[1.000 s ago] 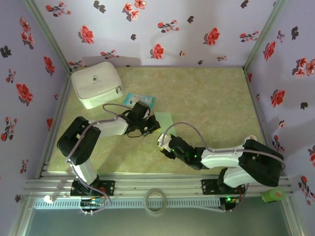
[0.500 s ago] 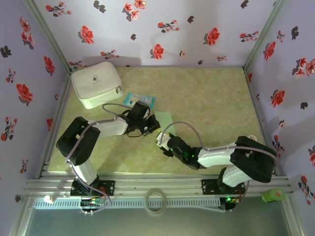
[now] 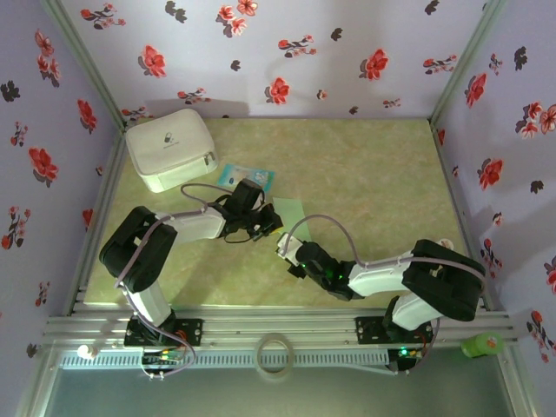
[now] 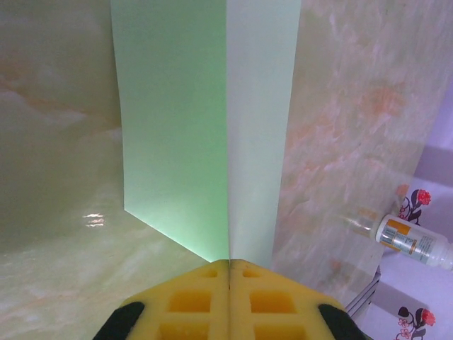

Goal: Fold a paper plane with a square sheet of paper (pick it up from the middle)
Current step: Third fold the triangle at the center of the table.

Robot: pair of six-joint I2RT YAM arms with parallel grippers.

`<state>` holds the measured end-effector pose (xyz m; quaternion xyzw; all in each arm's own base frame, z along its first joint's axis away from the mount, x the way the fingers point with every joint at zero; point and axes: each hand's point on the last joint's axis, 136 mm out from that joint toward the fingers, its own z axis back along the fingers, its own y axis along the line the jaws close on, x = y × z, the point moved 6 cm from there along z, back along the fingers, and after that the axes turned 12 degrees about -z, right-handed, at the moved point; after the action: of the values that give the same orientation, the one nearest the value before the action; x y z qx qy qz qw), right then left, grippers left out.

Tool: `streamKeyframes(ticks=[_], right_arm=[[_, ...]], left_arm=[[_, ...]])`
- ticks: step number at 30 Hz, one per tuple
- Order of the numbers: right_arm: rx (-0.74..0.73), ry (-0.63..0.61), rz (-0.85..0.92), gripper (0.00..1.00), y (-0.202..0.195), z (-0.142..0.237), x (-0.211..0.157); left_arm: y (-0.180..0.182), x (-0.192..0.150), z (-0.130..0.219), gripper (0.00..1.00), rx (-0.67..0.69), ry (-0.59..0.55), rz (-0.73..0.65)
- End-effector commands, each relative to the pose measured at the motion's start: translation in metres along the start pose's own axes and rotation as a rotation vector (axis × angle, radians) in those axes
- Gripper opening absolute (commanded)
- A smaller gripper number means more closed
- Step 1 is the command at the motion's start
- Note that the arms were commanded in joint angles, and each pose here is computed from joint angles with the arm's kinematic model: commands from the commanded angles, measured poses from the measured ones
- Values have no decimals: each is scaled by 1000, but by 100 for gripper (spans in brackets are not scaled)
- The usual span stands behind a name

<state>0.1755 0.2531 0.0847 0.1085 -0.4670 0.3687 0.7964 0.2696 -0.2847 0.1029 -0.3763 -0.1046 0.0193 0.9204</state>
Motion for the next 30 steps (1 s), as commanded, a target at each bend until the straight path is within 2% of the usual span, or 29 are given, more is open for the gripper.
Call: streamKeyframes(ticks=[1,11,20,21,23,25,27,30], right_arm=[[12,-36,-62,18,1,4,5],[23,-54,-93,19,2,6,7],[-3,-47,-127,0,-1,4,5],[-7,-48,-147,0,-2,4,5],[-7,-35,-187,0,-5,3,5],[-5,-19,-237,0,-8,3,4],[62,-5,-306,0,-9,1,4],[158,14,-446,0,-14,-2,7]], left_arm=[[-4,3,7,1,-23,-10,-4],[-3,3,5,1,-21,-7,-4],[-1,3,5,2,-20,-10,-4],[0,4,5,4,-20,-12,-5],[-1,5,8,16,-21,-22,-13],[2,7,16,24,5,-38,-23],[3,11,31,35,47,-72,-44],[3,22,50,41,72,-112,-63]])
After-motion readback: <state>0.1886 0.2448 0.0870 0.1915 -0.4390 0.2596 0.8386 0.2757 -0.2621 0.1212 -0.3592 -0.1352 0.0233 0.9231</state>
